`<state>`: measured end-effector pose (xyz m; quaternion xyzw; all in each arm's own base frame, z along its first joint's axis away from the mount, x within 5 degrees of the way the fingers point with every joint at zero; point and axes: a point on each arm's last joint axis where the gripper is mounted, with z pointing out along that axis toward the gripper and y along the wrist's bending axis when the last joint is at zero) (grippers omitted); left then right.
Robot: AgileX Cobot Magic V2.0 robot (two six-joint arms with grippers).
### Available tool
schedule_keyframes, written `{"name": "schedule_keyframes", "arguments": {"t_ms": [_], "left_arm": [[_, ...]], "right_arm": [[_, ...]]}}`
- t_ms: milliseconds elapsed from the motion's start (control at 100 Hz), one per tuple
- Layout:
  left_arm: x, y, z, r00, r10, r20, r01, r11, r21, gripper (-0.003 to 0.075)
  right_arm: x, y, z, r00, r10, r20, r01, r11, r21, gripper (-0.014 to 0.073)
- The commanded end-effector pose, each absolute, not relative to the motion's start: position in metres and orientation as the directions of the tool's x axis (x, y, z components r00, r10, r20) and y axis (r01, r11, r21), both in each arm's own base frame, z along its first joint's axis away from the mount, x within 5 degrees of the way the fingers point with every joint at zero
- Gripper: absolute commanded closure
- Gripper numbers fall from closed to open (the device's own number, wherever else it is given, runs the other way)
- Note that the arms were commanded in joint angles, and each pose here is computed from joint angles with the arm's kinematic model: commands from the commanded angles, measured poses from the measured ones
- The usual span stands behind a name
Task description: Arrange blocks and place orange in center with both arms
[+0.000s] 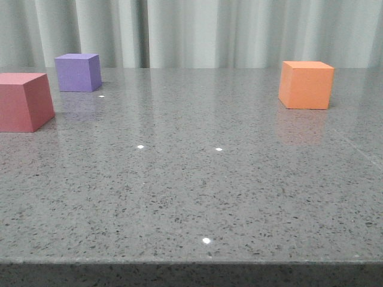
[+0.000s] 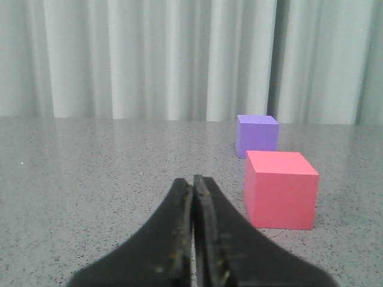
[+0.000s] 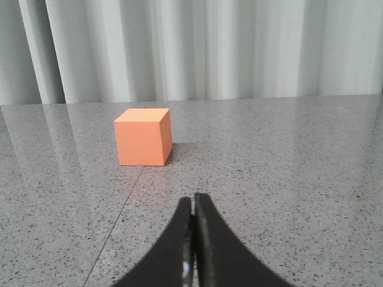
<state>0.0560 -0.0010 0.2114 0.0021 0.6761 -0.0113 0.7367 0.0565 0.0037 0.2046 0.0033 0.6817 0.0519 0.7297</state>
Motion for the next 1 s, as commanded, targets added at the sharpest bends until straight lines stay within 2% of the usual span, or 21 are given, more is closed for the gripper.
{"name": "schedule_keyframes", "arguments": {"t_ms": [0,340,570,660,800,990], "left_arm": [[0.055,-0.002,0.206,0.153,-0.028,-0.988,0.03,0.999,-0.024,0.0741],[0.055,-0.002,0.206,0.153,-0.028,-0.988,0.03,0.999,-0.024,0.0741],[0.055,-0.002,0.206,0.153,-0.028,-0.988,0.03,0.999,-0.024,0.0741],[0.055,-0.002,0.206,0.153,-0.028,-0.988,0.03,0.999,-0.024,0.0741],[0.055,-0.002,0.206,0.153,-0.028,-0.988,0.03,0.999,-0.024,0.0741],[0.055,-0.002,0.206,0.153,-0.028,-0.988,0.03,0.999,-0.024,0.0741]], "right_arm": [[0.053,0.003,0.217,0.177,0.081,-0.981,-0.076,0.995,0.069,0.0663],[0.052,0.003,0.222,0.217,0.085,-0.972,-0.079,0.994,0.069,0.0663],[0.044,0.003,0.26,0.239,0.108,-0.965,-0.084,0.992,0.091,0.0663],[0.04,0.002,0.281,0.17,0.104,-0.98,-0.077,0.993,0.092,0.0663],[0.04,0.003,0.312,-0.019,0.108,-0.994,-0.066,0.992,0.109,0.0663],[0.058,0.005,0.345,-0.293,0.089,-0.952,-0.04,0.994,0.105,0.0663]]}}
